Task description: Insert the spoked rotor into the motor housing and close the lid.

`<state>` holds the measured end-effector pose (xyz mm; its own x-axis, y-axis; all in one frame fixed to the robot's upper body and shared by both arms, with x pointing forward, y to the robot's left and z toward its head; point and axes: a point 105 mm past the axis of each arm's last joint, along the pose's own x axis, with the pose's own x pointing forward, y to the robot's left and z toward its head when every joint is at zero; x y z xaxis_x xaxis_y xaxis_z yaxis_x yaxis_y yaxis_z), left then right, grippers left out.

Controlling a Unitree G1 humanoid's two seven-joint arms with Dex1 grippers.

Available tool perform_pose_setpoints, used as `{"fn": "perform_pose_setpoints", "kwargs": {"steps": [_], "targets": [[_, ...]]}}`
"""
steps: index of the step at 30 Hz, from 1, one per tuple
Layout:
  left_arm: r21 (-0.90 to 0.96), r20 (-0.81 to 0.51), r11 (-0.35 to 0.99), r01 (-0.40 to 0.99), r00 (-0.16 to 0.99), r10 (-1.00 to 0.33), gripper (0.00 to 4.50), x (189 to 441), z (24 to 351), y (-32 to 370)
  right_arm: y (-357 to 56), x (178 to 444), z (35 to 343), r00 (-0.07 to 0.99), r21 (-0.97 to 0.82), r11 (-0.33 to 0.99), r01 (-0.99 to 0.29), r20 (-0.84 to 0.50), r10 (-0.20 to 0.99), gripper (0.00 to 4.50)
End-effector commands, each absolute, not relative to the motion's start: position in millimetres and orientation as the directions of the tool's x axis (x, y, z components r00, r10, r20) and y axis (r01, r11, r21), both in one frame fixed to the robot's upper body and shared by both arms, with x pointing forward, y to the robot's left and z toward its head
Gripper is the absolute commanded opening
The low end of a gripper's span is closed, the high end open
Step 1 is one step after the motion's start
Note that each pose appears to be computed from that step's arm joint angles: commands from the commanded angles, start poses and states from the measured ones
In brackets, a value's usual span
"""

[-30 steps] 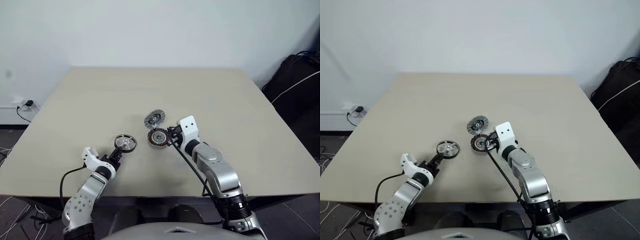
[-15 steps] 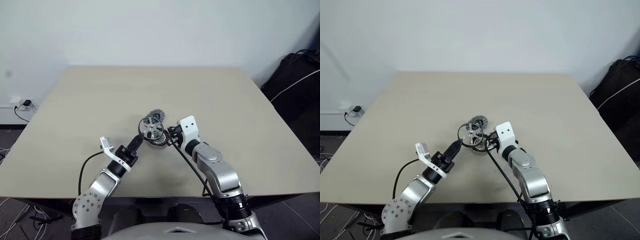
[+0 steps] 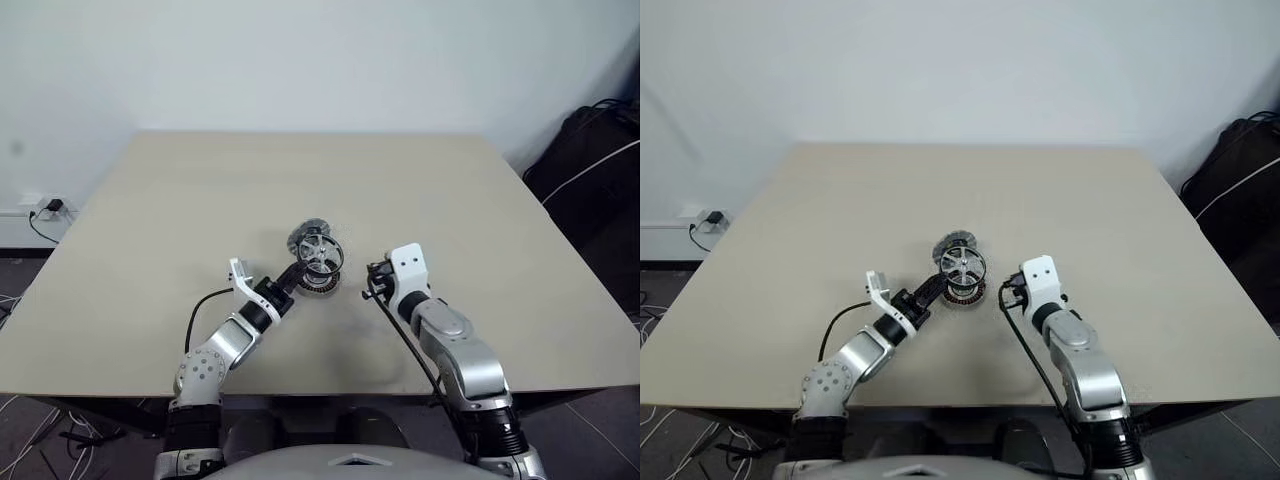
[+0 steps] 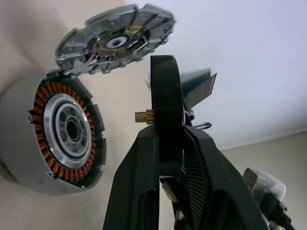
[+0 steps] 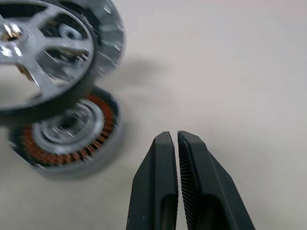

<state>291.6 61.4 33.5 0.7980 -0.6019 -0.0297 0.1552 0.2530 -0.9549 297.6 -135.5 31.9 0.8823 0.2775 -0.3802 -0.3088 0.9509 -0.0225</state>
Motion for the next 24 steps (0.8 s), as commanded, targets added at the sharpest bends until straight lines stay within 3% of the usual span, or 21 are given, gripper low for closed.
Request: {"fn": "perform_pose_setpoints", "kwargs": {"steps": [1,19,24], "targets": [[-0.961,0.015,0.209,0.179,0.791,-0.611,0.52,300,42,46,-147,300,46,0.911,-0.039,0.963,-0.267,-0.336,0.239,0.27],[-0.965,-0.068,0.241,0.100,0.795,-0.602,0.52,306,21,41,-146,299,48,0.915,-0.037,0.965,-0.258,-0.329,0.232,0.27],[-0.965,-0.080,0.245,0.089,0.792,-0.605,2.06,305,18,41,-143,300,49,0.915,-0.033,0.964,-0.264,-0.325,0.240,0.27]]}}
